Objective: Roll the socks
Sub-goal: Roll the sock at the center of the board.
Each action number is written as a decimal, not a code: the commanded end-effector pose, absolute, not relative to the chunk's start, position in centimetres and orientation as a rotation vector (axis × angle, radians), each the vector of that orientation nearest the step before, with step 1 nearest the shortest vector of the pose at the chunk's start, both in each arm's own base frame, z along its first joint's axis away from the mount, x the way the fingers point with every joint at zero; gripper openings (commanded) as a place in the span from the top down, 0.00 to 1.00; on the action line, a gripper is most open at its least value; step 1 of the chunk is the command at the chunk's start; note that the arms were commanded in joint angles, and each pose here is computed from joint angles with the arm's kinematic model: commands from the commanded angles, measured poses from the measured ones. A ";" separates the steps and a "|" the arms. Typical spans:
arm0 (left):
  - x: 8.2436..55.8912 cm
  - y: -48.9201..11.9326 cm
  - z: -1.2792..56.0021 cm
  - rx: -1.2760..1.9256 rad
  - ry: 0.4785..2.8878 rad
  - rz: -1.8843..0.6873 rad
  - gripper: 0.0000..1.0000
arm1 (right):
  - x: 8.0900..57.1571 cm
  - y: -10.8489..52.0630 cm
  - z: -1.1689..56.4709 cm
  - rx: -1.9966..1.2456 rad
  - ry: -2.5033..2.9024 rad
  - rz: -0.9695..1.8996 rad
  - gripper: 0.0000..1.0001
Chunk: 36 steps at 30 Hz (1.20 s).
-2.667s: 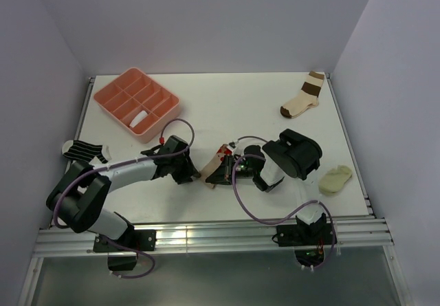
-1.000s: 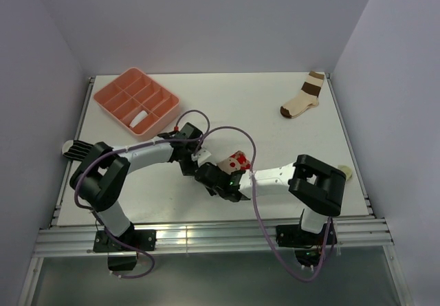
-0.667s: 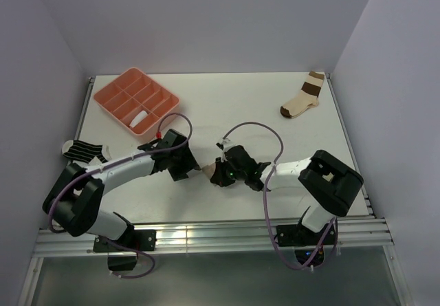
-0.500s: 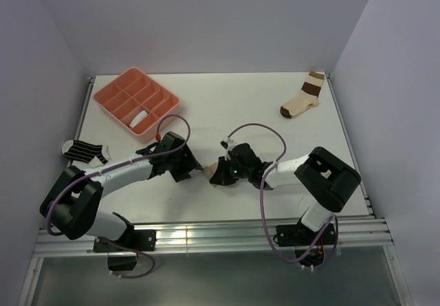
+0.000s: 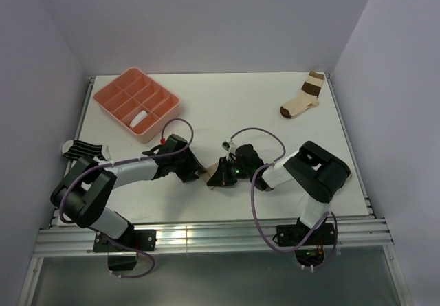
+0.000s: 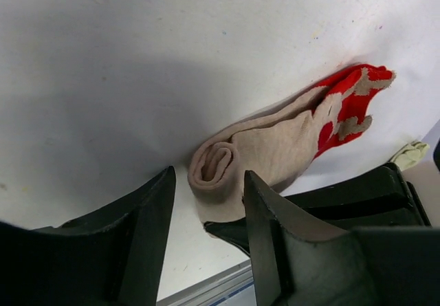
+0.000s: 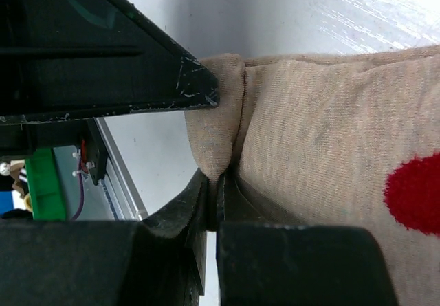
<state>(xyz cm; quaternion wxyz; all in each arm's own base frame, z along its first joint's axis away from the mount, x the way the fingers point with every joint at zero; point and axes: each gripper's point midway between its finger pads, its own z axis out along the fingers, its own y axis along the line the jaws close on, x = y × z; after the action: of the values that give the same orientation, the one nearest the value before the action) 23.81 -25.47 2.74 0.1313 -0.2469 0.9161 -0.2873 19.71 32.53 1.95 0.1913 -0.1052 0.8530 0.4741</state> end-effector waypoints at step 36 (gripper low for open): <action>24.4 -22.2 2.7 -0.534 2.955 -0.101 0.99 | 23.2 32.2 5.6 -0.442 2.274 1.010 0.57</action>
<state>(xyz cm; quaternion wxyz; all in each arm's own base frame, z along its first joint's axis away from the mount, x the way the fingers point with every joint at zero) 26.37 -24.96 3.45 0.1002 -0.2076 0.9649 -0.1260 22.16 32.31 3.49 0.2468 -0.1309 0.8620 0.4229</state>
